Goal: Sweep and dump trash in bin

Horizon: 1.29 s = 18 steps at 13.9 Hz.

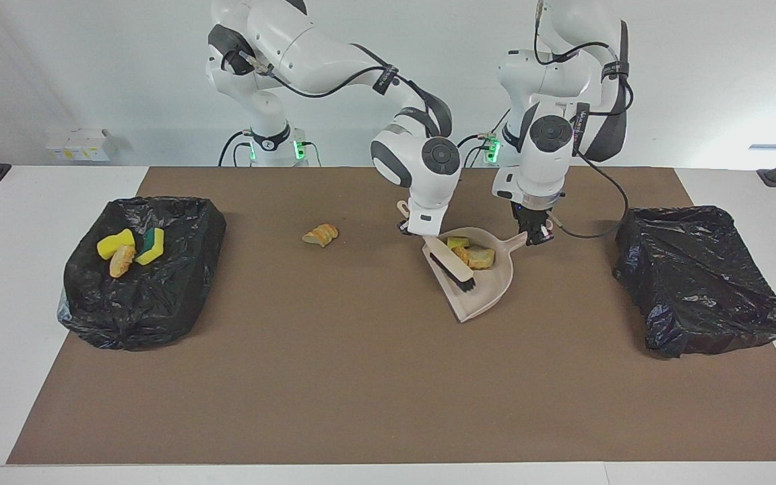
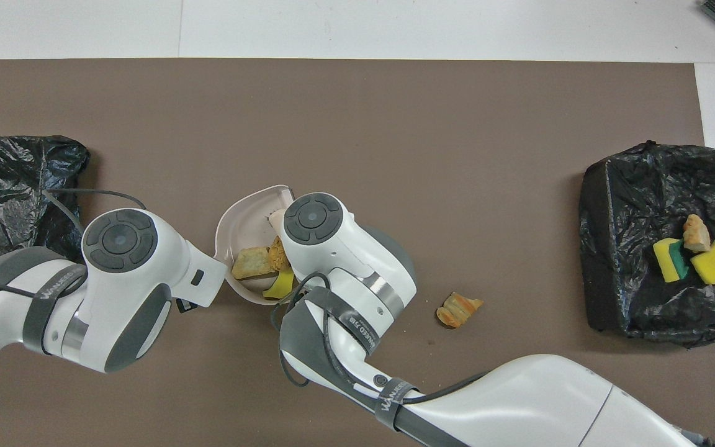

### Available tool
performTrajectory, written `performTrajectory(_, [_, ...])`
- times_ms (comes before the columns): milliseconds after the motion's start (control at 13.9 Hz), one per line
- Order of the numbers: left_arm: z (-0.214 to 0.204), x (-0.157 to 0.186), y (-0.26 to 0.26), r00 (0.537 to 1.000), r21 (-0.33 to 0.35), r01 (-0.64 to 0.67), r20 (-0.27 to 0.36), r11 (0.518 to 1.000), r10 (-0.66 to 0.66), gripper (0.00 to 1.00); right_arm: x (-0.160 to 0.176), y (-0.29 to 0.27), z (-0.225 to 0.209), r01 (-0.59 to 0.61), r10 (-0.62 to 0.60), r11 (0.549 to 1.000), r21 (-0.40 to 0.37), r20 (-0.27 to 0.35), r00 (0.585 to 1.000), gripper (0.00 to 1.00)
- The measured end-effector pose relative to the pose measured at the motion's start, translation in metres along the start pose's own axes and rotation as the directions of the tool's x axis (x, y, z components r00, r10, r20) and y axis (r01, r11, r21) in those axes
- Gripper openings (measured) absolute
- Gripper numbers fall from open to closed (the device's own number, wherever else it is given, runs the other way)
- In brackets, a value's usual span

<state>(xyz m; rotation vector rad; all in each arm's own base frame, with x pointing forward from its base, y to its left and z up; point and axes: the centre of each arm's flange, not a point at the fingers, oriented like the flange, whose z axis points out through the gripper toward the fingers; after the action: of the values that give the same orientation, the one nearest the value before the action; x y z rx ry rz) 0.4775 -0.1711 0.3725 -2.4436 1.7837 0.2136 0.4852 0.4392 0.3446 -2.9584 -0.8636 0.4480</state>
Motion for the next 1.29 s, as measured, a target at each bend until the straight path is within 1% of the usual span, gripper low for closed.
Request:
performTrajectory(216, [0.0, 0.0, 0.0, 1.0, 0.001, 0.0, -0.001, 1.0, 0.0, 0.31, -0.014, 0.032, -0.029, -0.051, 0.052, 0.998, -0.024, 0.038, 0.998, 0.26])
performTrajectory(431, [0.0, 0.0, 0.0, 1.0, 0.001, -0.017, -0.001, 1.0, 0.017, 0.31, -0.036, 0.08, -0.069, -0.136, 0.139, 0.989, -0.055, 0.066, 0.988, 0.26])
performTrajectory(575, [0.0, 0.0, -0.001, 0.998, 0.003, -0.059, -0.003, 0.998, 0.059, 0.31, -0.057, 0.118, -0.092, -0.216, 0.222, 0.973, -0.075, 0.09, 0.971, 0.26])
performTrajectory(647, [-0.001, 0.0, -0.001, 0.996, 0.006, -0.085, -0.005, 0.996, 0.085, 0.31, -0.066, 0.138, -0.099, -0.303, 0.311, 0.949, -0.087, 0.101, 0.945, 0.26])
performTrajectory(719, [-0.001, 0.0, -0.001, 0.995, 0.007, -0.099, -0.006, 0.995, 0.099, 0.31, -0.073, 0.155, -0.102, -0.4, 0.41, 0.911, -0.098, 0.11, 0.906, 0.26])
performTrajectory(791, [-0.001, 0.0, -0.001, 0.994, 0.008, -0.109, -0.006, 0.994, 0.109, 0.31, -0.076, 0.168, -0.102, -0.492, 0.502, 0.864, -0.108, 0.114, 0.857, 0.26])
performTrajectory(935, [-0.001, 0.0, -0.001, 0.992, 0.008, -0.123, -0.006, 0.992, 0.124, 0.31, -0.079, 0.178, -0.095, -0.64, 0.653, 0.757, -0.134, 0.111, 0.749, 0.26])
performTrajectory(1078, [-0.001, -0.001, -0.002, 0.992, 0.008, -0.129, -0.006, 0.992, 0.129, 0.31, -0.083, 0.174, -0.087, -0.74, 0.76, 0.649, -0.176, 0.11, 0.641, 0.26])
performTrajectory(1222, [0.0, -0.003, -0.004, 0.991, 0.007, -0.132, -0.006, 0.991, 0.132, 0.31, -0.09, 0.164, -0.083, -0.801, 0.829, 0.558, -0.219, 0.098, 0.55, 0.26])
performTrajectory(1294, [0.0, -0.004, -0.004, 0.991, 0.006, -0.134, -0.007, 0.991, 0.134, 0.31, -0.096, 0.159, -0.082, -0.822, 0.853, 0.52, -0.231, 0.095, 0.513, 0.26])
